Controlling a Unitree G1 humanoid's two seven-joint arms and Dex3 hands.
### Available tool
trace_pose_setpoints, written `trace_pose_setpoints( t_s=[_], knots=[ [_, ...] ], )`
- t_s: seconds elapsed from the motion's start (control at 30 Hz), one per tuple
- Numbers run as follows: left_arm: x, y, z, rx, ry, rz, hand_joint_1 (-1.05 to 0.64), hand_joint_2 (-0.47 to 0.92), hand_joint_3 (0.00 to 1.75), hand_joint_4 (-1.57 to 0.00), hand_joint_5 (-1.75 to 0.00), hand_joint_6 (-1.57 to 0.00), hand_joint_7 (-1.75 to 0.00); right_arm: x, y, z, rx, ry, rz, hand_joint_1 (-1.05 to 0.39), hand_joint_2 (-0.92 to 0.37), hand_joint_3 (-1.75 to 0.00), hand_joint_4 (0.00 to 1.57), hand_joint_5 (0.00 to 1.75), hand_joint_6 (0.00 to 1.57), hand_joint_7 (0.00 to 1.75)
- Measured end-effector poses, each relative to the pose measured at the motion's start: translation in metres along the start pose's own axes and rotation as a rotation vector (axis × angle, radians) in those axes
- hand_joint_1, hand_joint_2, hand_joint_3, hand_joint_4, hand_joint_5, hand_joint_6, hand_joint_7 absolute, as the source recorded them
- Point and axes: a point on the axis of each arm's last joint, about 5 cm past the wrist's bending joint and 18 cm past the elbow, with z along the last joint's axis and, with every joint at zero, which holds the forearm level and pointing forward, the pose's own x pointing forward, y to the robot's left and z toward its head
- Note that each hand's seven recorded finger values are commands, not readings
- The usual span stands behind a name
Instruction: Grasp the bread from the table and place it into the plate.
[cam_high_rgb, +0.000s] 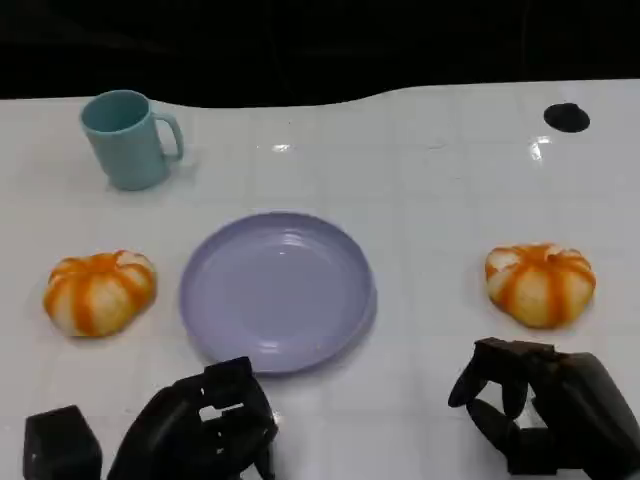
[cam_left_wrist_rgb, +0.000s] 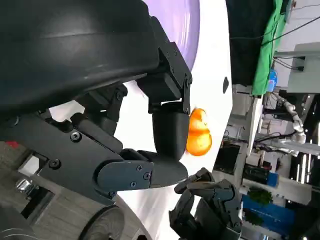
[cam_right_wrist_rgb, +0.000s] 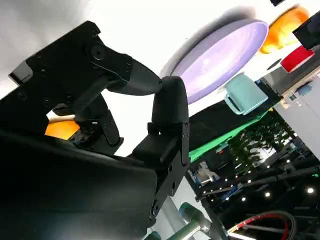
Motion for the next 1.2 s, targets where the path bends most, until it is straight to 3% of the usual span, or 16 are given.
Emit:
trace_pose_setpoints(
  t_s=[0.43, 0.53, 0.7, 0.83, 1.0, 1.07, 1.2],
  knots=[
    [0.0, 0.0, 0.0, 0.0, 0.0, 0.0, -0.57, 0.71, 0.59, -0.78, -1.75, -0.76, -1.41, 0.0, -0.0002, 0.0, 0.004, 0.002, -0.004, -0.21, -0.48, -1.1, 0.84, 1.72, 0.77, 1.26],
    [0.0, 0.0, 0.0, 0.0, 0.0, 0.0, -0.58, 0.71, 0.59, -0.78, -1.75, -0.76, -1.42, 0.0, -0.0004, 0.0, 0.005, 0.003, -0.008, -0.22, -0.55, -0.92, 0.81, 1.65, 0.81, 1.0],
    [0.0, 0.001, 0.0, 0.002, 0.001, 0.001, -0.59, 0.7, 0.59, -0.78, -1.75, -0.76, -1.42, 0.002, -0.0031, -0.001, -0.002, 0.003, -0.033, -0.26, -0.63, -0.69, 0.79, 1.31, 0.83, 0.74],
    [-0.001, 0.002, 0.0, 0.003, 0.006, 0.003, -0.59, 0.71, 0.59, -0.78, -1.75, -0.76, -1.43, 0.005, -0.0093, -0.003, -0.034, 0.025, -0.078, -0.29, -0.67, -0.6, 0.67, 1.37, 0.87, 0.53],
    [-0.001, 0.002, 0.001, 0.004, 0.006, 0.004, -0.6, 0.71, 0.59, -0.78, -1.75, -0.75, -1.43, 0.01, -0.0165, -0.002, -0.073, 0.019, -0.1, -0.34, -0.85, -0.22, 0.55, 0.79, 0.84, 0.18],
    [-0.002, 0.002, 0.001, 0.004, 0.005, 0.003, -0.6, 0.71, 0.58, -0.78, -1.75, -0.75, -1.43, 0.011, -0.0212, -0.003, -0.102, 0.027, -0.106, -0.37, -0.9, -0.12, 0.5, 0.65, 0.79, 0.09],
    [-0.002, 0.003, 0.001, 0.005, 0.005, 0.001, -0.59, 0.72, 0.58, -0.78, -1.75, -0.75, -1.43, 0.014, -0.0308, -0.004, -0.2, 0.042, -0.096, -0.42, -0.92, -0.06, 0.4, 0.53, 0.7, 0.01]
  ],
)
